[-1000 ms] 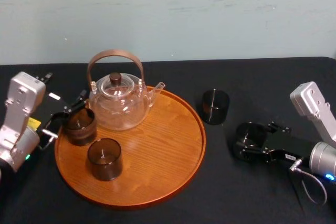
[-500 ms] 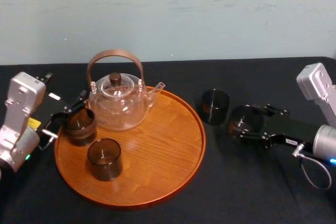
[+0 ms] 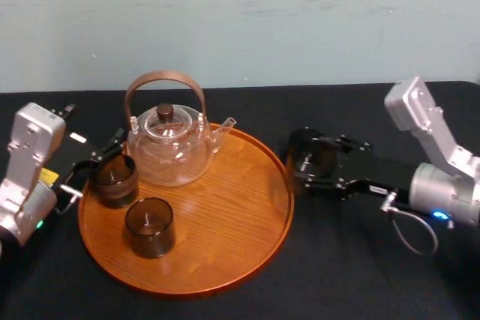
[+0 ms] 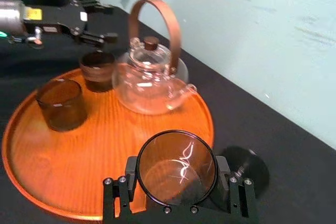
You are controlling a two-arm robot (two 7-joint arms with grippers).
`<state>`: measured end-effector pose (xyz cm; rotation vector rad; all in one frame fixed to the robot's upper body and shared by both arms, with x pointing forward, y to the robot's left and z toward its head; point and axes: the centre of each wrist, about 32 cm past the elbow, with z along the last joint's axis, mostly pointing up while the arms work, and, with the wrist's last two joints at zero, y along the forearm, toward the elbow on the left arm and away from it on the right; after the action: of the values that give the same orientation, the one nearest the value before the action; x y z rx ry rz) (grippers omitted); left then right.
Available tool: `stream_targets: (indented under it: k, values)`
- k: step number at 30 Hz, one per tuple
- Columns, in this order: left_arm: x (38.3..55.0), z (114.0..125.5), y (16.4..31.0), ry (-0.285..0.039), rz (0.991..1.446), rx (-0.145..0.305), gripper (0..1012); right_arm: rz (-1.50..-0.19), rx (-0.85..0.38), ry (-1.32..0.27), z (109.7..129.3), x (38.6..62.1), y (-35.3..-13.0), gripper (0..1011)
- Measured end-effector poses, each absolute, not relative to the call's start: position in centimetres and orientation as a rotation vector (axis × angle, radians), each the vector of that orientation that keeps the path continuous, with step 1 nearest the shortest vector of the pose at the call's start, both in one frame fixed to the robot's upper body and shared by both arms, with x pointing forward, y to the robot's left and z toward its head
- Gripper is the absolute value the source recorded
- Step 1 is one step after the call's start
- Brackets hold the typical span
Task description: Pick up the glass from the table and place it on the tray.
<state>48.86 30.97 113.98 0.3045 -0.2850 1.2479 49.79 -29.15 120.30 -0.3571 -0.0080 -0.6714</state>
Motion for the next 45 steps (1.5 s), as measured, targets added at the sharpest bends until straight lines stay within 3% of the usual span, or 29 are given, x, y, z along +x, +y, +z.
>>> stream_targets:
  k: [19, 45]
  values:
    - [48.9, 114.0, 31.0, -0.285, 1.248, 0.304, 1001, -0.518, -0.3, -0.014, 119.5, 51.3, -23.9, 904]
    - [48.9, 114.0, 31.0, -0.285, 1.248, 0.304, 1001, -0.449, -0.329, 0.062, 115.5, 52.1, -22.2, 904]
